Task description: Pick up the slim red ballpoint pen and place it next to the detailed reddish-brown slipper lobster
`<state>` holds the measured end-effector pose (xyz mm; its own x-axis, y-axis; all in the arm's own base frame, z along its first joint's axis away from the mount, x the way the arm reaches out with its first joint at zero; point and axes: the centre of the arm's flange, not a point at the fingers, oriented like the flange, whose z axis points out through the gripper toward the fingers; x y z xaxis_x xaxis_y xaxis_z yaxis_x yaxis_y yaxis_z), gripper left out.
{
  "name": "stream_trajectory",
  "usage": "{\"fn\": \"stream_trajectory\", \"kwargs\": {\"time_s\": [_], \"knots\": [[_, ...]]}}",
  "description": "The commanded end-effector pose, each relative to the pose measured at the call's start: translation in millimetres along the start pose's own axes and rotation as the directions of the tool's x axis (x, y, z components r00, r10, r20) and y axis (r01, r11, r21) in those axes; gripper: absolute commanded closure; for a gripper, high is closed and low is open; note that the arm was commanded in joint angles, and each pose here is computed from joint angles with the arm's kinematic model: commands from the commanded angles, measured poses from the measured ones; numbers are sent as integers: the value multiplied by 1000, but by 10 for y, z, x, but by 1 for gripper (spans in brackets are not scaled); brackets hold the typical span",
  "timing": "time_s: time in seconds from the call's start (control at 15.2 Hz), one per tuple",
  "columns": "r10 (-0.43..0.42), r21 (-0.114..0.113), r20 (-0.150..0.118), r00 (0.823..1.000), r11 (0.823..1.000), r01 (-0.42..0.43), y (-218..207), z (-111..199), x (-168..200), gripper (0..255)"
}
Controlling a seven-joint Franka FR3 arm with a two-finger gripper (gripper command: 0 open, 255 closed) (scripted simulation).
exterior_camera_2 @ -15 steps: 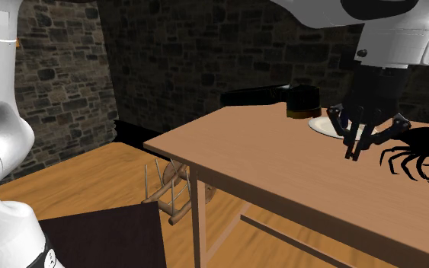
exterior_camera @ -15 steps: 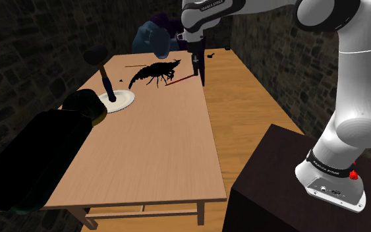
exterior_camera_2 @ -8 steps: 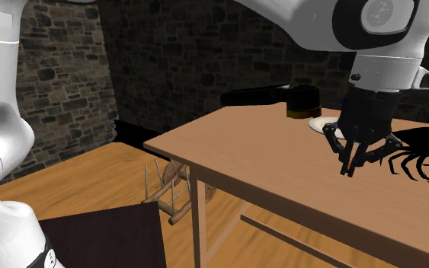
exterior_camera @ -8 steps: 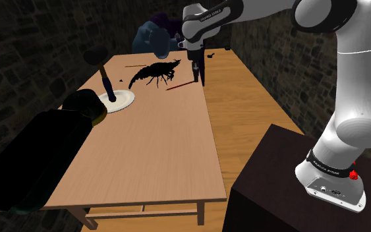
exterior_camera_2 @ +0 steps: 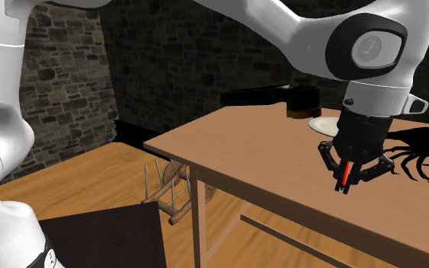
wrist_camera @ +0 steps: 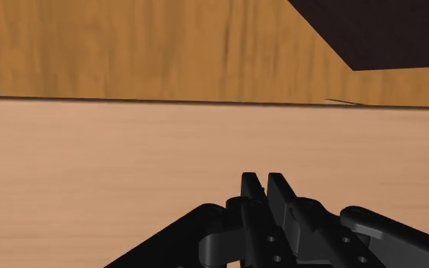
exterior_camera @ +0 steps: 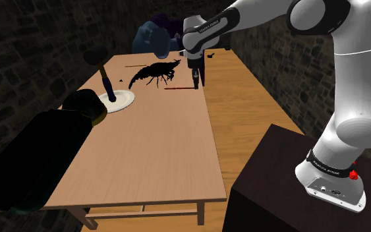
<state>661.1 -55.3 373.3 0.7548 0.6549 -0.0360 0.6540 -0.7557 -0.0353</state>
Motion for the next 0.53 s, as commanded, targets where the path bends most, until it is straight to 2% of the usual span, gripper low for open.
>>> {"fn": "stream_trajectory", "kwargs": {"time_s": [0.0, 0.2, 0.46], "knots": [[0, 0, 0, 1000, 1000, 0, 9, 107, 1, 255], [0, 0, 0, 1000, 1000, 0, 13, 252, 5, 255], [0, 0, 0, 1000, 1000, 0, 14, 252, 6, 255]]}}
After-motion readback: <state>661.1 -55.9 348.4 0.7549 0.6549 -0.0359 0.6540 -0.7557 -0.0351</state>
